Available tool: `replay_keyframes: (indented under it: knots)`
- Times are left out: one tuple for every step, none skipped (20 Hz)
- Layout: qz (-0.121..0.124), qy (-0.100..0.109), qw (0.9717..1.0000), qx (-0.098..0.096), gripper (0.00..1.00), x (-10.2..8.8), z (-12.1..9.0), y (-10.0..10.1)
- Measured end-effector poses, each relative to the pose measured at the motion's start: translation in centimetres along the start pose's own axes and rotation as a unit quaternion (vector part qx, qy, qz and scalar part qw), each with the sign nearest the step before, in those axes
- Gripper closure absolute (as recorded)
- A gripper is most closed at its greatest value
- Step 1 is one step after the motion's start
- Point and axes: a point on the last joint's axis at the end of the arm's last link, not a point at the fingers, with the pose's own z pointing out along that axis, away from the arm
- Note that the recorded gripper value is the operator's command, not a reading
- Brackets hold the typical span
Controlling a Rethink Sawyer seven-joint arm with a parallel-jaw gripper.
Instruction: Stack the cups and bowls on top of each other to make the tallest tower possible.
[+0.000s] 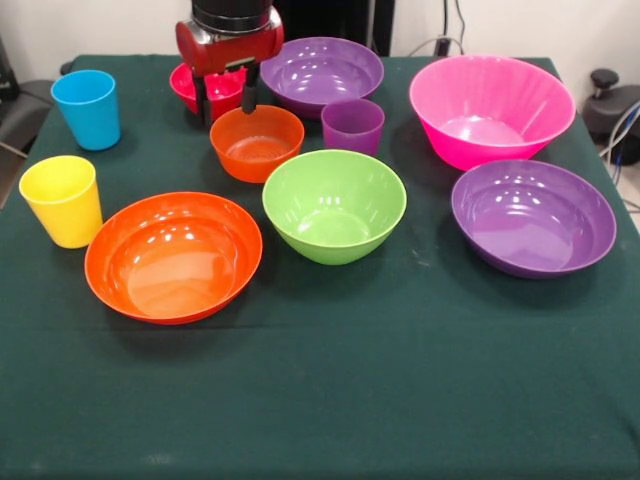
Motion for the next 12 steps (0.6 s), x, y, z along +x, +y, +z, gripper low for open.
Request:
replay_keyframes:
  knots:
    - [-0.002,-0.006,1.0000,0.004,0.00,-0.11,0.05,-0.08]
    - [-0.003,-0.008,1.0000,0.005,0.00,-0.14,0.06,-0.11]
    - [-0.004,-0.010,0.9999,0.006,0.00,-0.17,0.08,-0.14]
    - [-0.004,-0.010,0.9999,0.007,0.00,-0.18,0.08,-0.15]
    - [-0.005,-0.012,0.9999,0.008,0.00,-0.23,0.09,-0.17]
    - [-0.005,-0.013,0.9999,0.008,0.00,-0.24,0.09,-0.17]
    - [-0.005,-0.013,0.9999,0.008,0.00,-0.25,0.09,-0.18]
    - [-0.005,-0.014,0.9999,0.008,0.00,-0.29,0.09,-0.18]
    - [-0.005,-0.015,0.9998,0.008,0.00,-0.30,0.09,-0.19]
    - [-0.005,-0.016,0.9998,0.008,0.00,-0.32,0.09,-0.19]
    - [-0.005,-0.018,0.9998,0.009,0.00,-0.38,0.10,-0.19]
    - [-0.005,-0.019,0.9998,0.009,0.00,-0.43,0.10,-0.19]
